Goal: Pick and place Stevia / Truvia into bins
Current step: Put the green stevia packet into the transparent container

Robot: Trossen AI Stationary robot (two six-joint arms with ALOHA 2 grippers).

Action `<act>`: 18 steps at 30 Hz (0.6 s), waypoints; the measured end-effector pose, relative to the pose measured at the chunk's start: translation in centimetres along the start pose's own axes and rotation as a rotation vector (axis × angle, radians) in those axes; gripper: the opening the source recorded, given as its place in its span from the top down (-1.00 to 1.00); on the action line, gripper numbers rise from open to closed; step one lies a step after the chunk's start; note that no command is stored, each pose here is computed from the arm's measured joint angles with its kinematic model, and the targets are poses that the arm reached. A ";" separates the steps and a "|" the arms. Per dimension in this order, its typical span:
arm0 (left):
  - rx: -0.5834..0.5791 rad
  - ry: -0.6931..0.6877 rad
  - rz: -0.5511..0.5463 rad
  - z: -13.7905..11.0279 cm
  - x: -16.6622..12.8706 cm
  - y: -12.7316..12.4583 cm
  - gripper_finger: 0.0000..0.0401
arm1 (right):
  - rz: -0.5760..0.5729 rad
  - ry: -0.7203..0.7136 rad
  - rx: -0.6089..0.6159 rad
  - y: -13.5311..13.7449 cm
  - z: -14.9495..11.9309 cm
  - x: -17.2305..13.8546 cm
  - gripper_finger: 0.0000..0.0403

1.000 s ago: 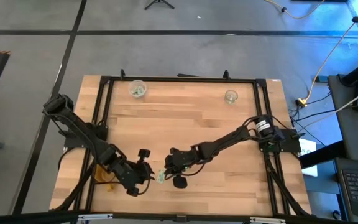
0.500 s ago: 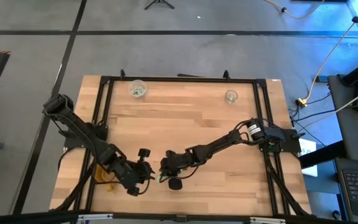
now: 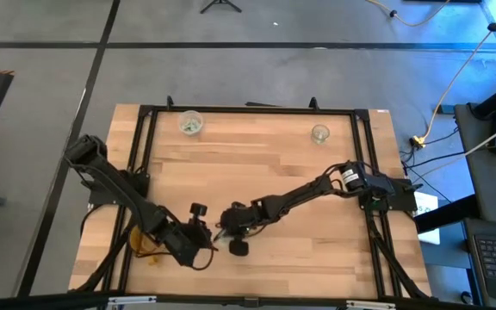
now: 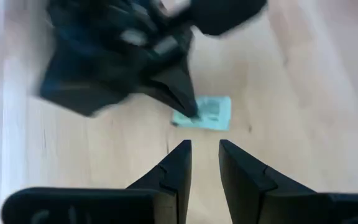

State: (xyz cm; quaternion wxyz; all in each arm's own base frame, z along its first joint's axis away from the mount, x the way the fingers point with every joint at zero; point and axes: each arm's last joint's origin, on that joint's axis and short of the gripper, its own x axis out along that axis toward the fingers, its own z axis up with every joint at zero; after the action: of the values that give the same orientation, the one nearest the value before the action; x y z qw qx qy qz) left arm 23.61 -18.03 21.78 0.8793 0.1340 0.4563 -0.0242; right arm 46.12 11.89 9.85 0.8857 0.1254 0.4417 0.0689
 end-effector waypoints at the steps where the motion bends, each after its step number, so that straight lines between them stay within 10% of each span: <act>1: 0.011 0.016 0.008 -0.2 0.4 -0.2 0.62 | 0.003 0.005 0.017 -0.4 0.1 0.0 1.00; 18: 0.241 0.146 0.177 -2.7 7.8 -3.7 0.61 | 0.152 0.053 0.205 -3.7 1.0 -0.3 1.00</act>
State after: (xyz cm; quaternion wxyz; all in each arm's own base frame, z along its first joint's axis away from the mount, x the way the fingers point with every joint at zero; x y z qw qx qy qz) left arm 25.44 -20.24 13.23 0.8201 0.2797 0.4992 0.0086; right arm 46.81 8.14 9.65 0.8485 0.2462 0.4590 0.0934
